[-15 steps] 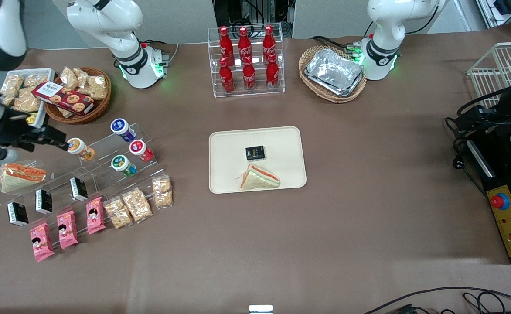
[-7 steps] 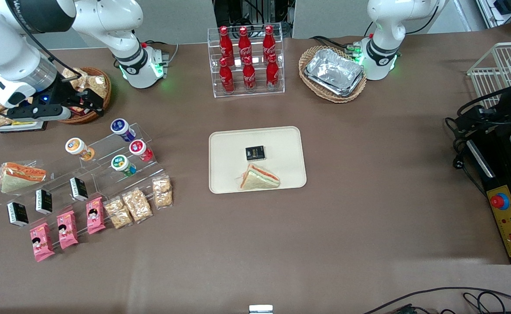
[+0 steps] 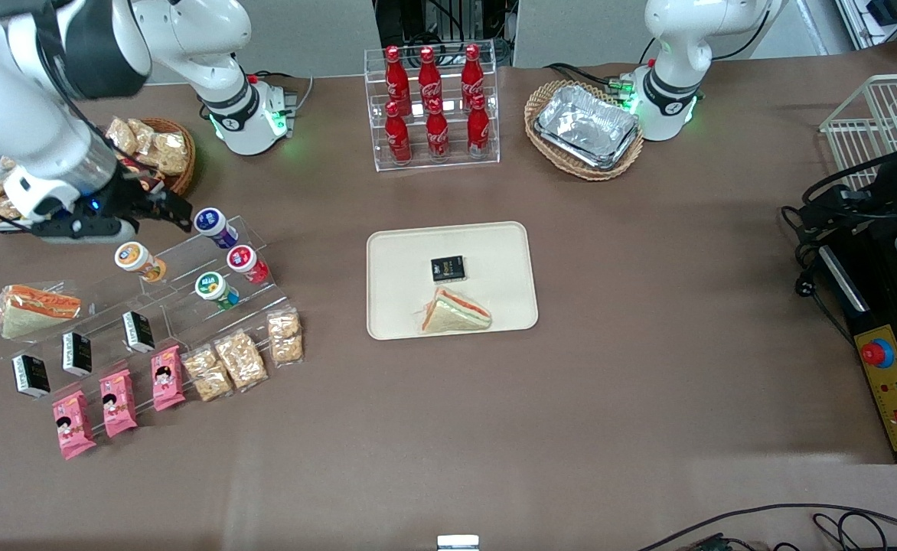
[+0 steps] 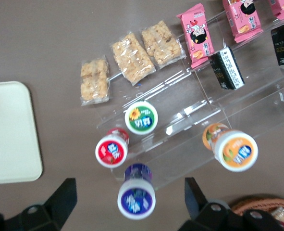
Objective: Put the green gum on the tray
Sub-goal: 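Lower the right gripper and close it on the green-lidded gum bottle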
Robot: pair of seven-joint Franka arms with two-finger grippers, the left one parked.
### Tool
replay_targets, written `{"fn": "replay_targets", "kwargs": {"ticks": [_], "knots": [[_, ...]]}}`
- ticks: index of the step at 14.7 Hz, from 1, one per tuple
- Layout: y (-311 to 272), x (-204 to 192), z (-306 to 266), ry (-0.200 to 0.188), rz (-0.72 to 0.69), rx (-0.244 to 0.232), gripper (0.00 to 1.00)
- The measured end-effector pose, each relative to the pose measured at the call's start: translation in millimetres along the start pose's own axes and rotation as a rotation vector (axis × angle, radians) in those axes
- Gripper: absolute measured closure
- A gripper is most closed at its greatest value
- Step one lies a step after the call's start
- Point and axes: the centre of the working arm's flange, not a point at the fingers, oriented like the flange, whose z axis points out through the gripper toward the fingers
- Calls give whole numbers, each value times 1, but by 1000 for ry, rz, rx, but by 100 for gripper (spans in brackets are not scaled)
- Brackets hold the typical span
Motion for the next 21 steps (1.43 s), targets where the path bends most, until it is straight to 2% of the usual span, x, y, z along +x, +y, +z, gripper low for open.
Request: {"fn": "replay_targets", "kwargs": {"ticks": [3, 7, 10, 21], "knots": [[4, 16, 45, -5, 24, 1, 0], [7, 29, 99, -36, 43, -2, 0], [7, 31, 129, -31, 59, -2, 0], [7, 21, 173, -33, 92, -5, 0]]}}
